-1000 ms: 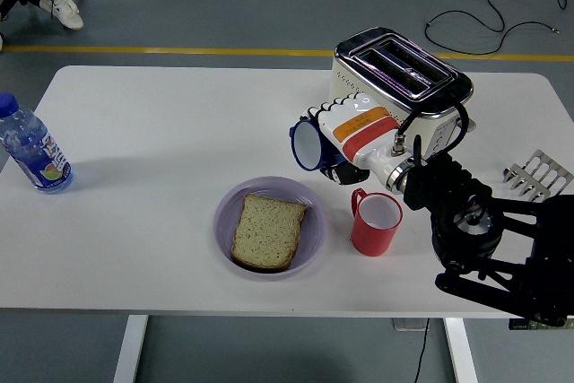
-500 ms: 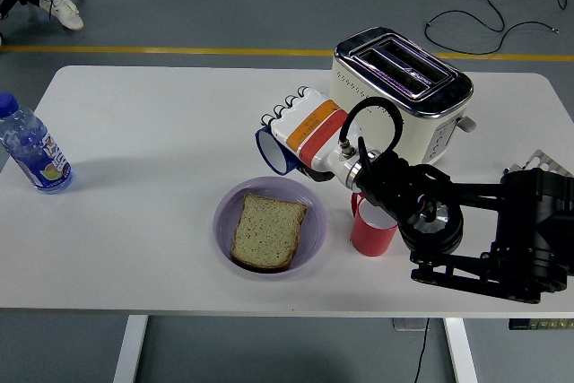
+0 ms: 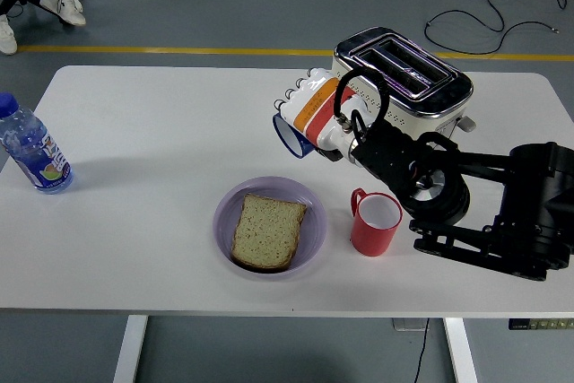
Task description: Pick up the cup,pour liquid into bread,place the cup on the desk
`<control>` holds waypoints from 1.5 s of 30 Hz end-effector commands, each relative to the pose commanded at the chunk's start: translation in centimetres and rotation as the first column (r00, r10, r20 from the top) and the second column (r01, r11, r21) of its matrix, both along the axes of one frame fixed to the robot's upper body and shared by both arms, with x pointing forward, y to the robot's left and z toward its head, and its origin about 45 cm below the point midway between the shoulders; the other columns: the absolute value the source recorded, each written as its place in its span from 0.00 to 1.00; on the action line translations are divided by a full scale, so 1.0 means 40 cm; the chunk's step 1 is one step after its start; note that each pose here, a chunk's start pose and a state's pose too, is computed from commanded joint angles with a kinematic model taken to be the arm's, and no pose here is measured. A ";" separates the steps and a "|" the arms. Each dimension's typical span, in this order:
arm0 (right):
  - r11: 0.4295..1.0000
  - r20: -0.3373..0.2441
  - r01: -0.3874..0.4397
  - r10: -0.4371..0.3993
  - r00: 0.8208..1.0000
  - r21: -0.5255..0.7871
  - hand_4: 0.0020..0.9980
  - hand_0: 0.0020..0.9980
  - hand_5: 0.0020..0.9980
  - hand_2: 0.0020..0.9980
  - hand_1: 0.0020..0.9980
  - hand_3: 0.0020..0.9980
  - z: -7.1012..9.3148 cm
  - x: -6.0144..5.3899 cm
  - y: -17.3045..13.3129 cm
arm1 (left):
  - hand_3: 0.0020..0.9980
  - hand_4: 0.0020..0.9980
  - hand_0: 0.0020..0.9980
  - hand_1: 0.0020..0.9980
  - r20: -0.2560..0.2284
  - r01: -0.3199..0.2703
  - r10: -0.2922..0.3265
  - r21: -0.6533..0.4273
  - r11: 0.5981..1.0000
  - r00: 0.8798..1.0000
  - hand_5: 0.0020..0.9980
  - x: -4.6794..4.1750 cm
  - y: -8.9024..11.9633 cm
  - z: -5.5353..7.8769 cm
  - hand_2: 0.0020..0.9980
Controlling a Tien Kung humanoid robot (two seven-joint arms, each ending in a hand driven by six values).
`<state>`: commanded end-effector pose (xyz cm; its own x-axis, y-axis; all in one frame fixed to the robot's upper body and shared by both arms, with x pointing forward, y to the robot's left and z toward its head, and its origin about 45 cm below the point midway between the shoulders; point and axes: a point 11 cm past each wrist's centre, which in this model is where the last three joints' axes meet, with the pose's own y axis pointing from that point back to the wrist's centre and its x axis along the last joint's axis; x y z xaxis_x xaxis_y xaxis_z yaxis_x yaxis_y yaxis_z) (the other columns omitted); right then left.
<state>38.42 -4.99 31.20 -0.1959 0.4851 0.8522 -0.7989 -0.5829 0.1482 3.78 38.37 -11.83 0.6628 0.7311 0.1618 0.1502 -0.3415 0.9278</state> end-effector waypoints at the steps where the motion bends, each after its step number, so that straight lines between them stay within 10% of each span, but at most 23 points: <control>1: 1.000 0.000 -0.002 0.002 1.000 -0.004 0.59 0.25 0.05 0.52 0.31 0.59 -0.001 -0.001 0.001 | 0.76 0.67 0.34 0.34 0.000 0.000 0.000 0.000 1.000 1.000 1.00 0.000 0.000 0.000 0.43; 13: 1.000 -0.010 -0.001 0.001 1.000 0.010 0.59 0.25 0.05 0.52 0.31 0.59 -0.006 -0.004 -0.002 | 0.76 0.67 0.34 0.34 -0.001 0.000 0.000 -0.002 1.000 1.000 1.00 0.000 -0.001 0.000 0.43; 24: 0.950 -0.212 0.086 -0.022 0.977 0.299 0.59 0.27 0.04 0.52 0.33 0.58 -0.088 -0.067 -0.049 | 0.76 0.67 0.34 0.34 -0.006 -0.004 0.004 -0.008 1.000 1.000 1.00 -0.010 -0.008 -0.003 0.43; 36: 0.722 -0.343 0.222 0.023 0.939 0.656 0.59 0.27 0.04 0.52 0.34 0.57 0.055 -0.057 -0.114 | 0.76 0.67 0.34 0.34 -0.007 -0.008 0.008 -0.011 1.000 1.000 1.00 -0.011 -0.012 -0.004 0.43; 45: 0.481 -0.514 0.408 0.107 0.851 0.776 0.59 0.35 0.03 0.53 0.36 0.57 0.076 -0.059 -0.172 | 0.76 0.67 0.34 0.34 -0.010 -0.007 0.007 -0.010 1.000 1.000 1.00 -0.014 -0.013 -0.005 0.43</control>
<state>36.07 -11.86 34.25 0.3128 -0.5294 0.7886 -0.8688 -0.4951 0.0123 3.24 37.84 -12.02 0.6594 0.7371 0.1478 0.1618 -0.3311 0.9296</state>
